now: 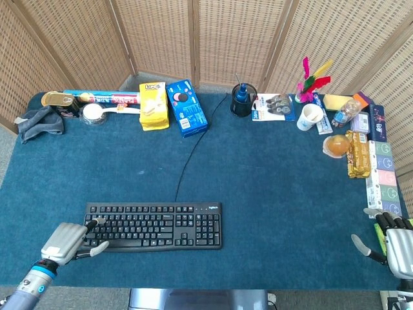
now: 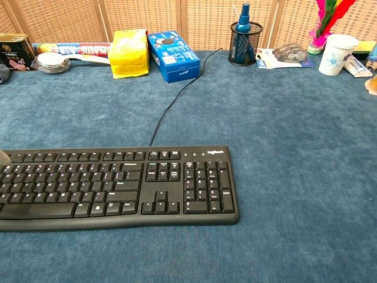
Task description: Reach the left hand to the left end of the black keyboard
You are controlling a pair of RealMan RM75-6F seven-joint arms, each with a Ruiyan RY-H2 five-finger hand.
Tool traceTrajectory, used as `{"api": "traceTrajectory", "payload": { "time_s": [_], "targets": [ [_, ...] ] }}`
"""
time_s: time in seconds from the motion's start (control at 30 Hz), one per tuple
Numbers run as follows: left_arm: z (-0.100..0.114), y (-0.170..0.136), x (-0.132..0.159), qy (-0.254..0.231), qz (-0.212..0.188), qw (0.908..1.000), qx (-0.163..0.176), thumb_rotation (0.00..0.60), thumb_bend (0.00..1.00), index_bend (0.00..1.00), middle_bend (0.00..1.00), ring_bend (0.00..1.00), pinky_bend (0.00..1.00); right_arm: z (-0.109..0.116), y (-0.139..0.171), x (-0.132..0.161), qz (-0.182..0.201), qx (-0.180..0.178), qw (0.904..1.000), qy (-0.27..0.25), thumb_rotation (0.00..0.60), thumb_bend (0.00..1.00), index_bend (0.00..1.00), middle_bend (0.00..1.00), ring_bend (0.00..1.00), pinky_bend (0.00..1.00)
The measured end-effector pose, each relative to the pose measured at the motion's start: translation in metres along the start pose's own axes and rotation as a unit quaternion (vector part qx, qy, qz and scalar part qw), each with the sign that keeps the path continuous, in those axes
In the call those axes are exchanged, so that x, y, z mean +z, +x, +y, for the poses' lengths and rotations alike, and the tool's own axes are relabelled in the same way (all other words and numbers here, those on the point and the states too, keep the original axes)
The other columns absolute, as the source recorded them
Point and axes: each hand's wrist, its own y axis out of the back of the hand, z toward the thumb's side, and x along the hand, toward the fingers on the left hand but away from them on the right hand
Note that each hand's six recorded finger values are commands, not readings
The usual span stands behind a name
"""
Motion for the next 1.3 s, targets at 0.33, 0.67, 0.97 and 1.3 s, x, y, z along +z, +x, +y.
{"api": "traceTrajectory", "payload": {
  "time_s": [0.33,0.67,0.97,1.3],
  "targets": [
    [-0.008,0.004,-0.008,-0.001,0.018,0.9997,-0.014,0.000,0.15,0.20,1.00,1.00,1.00,-0.004,-0.001,-0.002,-0.006,0.006,1.0000,0.002,0.000,0.30,0.26,0.31,0.30,0.30],
    [-0.020,0.011,-0.015,-0.004,0.031,0.9990,-0.032,0.000,0.15,0.20,1.00,1.00,1.00,-0.007,-0.003,-0.002,-0.008,0.010,0.9999,0.005,0.000,0.30,0.26,0.31,0.30,0.30],
    [-0.027,0.015,-0.016,-0.005,0.033,0.9986,-0.041,0.000,0.15,0.20,1.00,1.00,1.00,-0.009,-0.004,-0.001,-0.010,0.014,0.9998,0.009,0.000,0.30,0.26,0.31,0.30,0.30],
    [0.000,0.005,-0.016,-0.012,0.029,0.9994,0.016,0.000,0.15,0.20,1.00,1.00,1.00,-0.007,-0.004,-0.001,-0.012,0.011,0.9998,0.009,0.000,0.30,0.26,0.31,0.30,0.30]
  ]
}}
